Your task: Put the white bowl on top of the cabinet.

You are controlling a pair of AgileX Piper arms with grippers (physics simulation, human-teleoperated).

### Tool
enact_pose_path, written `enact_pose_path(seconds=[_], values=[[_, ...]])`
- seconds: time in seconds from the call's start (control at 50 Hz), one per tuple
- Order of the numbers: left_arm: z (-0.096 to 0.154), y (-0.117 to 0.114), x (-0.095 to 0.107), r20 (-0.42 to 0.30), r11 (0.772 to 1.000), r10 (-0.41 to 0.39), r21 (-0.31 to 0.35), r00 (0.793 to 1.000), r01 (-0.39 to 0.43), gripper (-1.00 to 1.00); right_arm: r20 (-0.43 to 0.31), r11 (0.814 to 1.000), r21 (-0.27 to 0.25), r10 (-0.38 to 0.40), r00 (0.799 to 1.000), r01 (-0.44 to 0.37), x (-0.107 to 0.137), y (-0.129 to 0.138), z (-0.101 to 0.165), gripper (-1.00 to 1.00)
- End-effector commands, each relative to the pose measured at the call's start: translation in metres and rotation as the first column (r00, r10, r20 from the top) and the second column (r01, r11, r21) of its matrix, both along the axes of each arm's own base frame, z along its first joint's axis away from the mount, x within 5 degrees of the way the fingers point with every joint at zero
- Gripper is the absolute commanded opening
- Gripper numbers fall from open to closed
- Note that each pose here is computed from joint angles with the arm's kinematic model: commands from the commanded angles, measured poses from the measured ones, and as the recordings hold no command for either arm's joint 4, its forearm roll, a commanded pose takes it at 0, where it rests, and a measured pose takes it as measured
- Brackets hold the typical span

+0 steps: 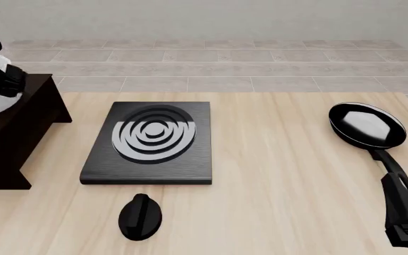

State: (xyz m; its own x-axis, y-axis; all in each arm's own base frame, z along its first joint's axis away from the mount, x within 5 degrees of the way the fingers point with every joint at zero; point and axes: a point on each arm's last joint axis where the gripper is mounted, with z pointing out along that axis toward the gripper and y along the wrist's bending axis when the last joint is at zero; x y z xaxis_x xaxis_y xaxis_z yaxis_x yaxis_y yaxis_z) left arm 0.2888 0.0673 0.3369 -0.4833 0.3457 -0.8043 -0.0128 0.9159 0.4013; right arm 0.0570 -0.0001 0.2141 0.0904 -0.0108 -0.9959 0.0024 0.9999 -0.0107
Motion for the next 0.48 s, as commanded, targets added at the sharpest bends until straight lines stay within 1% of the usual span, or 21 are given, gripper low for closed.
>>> enact_pose_path(seconds=[0.02, 0.04, 0.06, 0.08, 0.1, 0.14, 0.18, 0.24, 0.28, 0.36, 0.46, 0.48], values=[[0.024, -0.014, -0.037, 0.116, 0.999, -0.025, 0.035, 0.993, 0.021, 1.0, 0.0, 1.0, 0.0, 0.0, 1.0, 0.0, 0.0, 0.0, 0.0, 1.0], [0.028, -0.017, -0.043, 0.132, 0.999, -0.03, 0.035, 0.991, 0.025, 1.0, 0.0, 1.0, 0.0, 0.0, 1.0, 0.0, 0.0, 0.0, 0.0, 1.0], [0.028, -0.017, -0.043, 0.132, 0.999, -0.03, 0.035, 0.991, 0.025, 1.0, 0.0, 1.0, 0.0, 0.0, 1.0, 0.0, 0.0, 0.0, 0.0, 1.0], [0.03, -0.016, -0.047, 0.135, 0.998, -0.031, 0.052, 0.99, 0.024, 1.0, 0.0, 1.0, 0.0, 0.0, 1.0, 0.0, 0.0, 0.0, 0.0, 1.0], [0.039, -0.021, -0.06, 0.164, 0.998, -0.042, 0.062, 0.986, 0.032, 1.0, 0.0, 1.0, 0.0, 0.0, 1.0, 0.0, 0.0, 0.0, 0.0, 1.0], [0.043, -0.022, -0.063, 0.176, 0.998, -0.043, 0.06, 0.983, 0.033, 1.0, 0.0, 1.0, 0.0, 0.0, 1.0, 0.0, 0.0, 0.0, 0.0, 1.0], [0.05, -0.028, -0.076, 0.192, 0.996, -0.065, 0.079, 0.979, 0.05, 1.0, 0.0, 1.0, 0.0, 0.0, 1.0, 0.0, 0.0, 0.0, 0.0, 1.0], [0.059, -0.034, -0.092, 0.217, 0.996, -0.074, 0.067, 0.973, 0.06, 1.0, 0.0, 1.0, 0.0, 0.0, 1.0, 0.0, 0.0, 0.0, 0.0, 1.0], [0.059, -0.038, -0.1, 0.208, 0.995, -0.088, 0.068, 0.974, 0.075, 1.0, 0.0, 1.0, 0.0, 0.0, 1.0, 0.0, 0.0, 0.0, 0.0, 1.0], [0.062, -0.047, -0.118, 0.217, 0.991, -0.123, 0.07, 0.968, 0.111, 1.0, 0.0, 1.0, 0.0, 0.0, 1.0, 0.0, 0.0, 0.0, 0.0, 1.0], [0.072, -0.055, -0.137, 0.236, 0.988, -0.154, 0.064, 0.96, 0.143, 1.0, 0.0, 1.0, 0.0, 0.0, 1.0, 0.0, 0.0, 0.0, 0.0, 1.0], [0.075, -0.057, -0.143, 0.243, 0.987, -0.161, 0.06, 0.957, 0.151, 1.0, 0.0, 1.0, 0.0, 0.0, 1.0, 0.0, 0.0, 0.0, 0.0, 1.0]])
